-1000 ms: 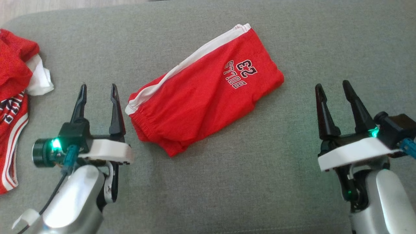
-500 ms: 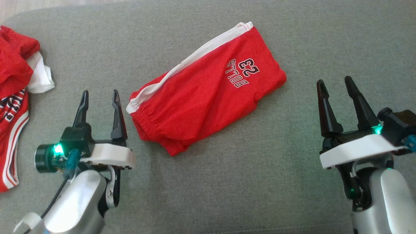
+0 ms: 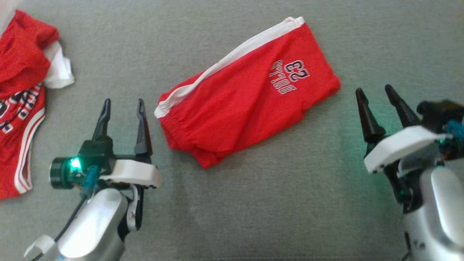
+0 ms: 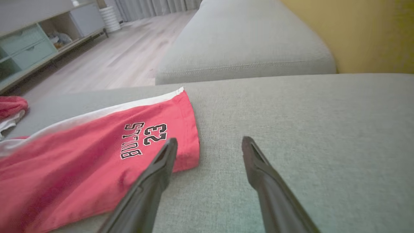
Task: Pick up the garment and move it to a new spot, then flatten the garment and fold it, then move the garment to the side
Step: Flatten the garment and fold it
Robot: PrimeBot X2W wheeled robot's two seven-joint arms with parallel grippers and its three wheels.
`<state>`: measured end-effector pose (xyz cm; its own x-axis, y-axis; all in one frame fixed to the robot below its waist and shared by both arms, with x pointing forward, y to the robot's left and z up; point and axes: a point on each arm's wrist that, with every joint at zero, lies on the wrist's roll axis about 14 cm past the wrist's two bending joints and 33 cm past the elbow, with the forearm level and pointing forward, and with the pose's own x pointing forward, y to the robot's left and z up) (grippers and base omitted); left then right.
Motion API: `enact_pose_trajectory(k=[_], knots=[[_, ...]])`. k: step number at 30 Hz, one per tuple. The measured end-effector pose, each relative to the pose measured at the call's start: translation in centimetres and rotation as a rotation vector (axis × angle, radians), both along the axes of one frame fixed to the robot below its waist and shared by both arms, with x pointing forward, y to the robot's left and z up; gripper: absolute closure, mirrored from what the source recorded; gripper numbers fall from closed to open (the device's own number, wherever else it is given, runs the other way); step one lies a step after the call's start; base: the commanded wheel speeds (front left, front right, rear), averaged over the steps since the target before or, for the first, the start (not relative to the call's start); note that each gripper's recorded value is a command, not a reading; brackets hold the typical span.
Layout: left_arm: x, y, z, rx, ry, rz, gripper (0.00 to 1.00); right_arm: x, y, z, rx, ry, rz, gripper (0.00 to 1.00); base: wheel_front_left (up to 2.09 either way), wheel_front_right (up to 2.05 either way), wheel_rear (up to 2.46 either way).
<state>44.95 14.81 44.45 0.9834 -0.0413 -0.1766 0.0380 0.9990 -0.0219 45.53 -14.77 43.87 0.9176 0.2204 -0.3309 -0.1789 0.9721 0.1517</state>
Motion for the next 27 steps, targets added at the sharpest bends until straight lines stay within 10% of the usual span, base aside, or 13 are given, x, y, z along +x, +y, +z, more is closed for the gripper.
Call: enact_pose_trajectory(k=[21,23,27], knots=[[-1.0,2.2,-1.6,-0.029,0.034,0.091,0.0,5.5,5.6,-7.0,-0.115,0.464,0.256,0.0,0.0,0.0,0.0],[-1.1,2.3,-1.6,-0.026,0.031,0.094,0.0,5.4,5.7,-7.1,-0.118,0.482,0.263,1.0,0.0,0.0,0.0],[-1.0,2.1,-1.6,-0.035,0.031,0.092,0.0,5.3,5.6,-7.2,-0.119,0.504,0.263,1.0,0.0,0.0,0.0]])
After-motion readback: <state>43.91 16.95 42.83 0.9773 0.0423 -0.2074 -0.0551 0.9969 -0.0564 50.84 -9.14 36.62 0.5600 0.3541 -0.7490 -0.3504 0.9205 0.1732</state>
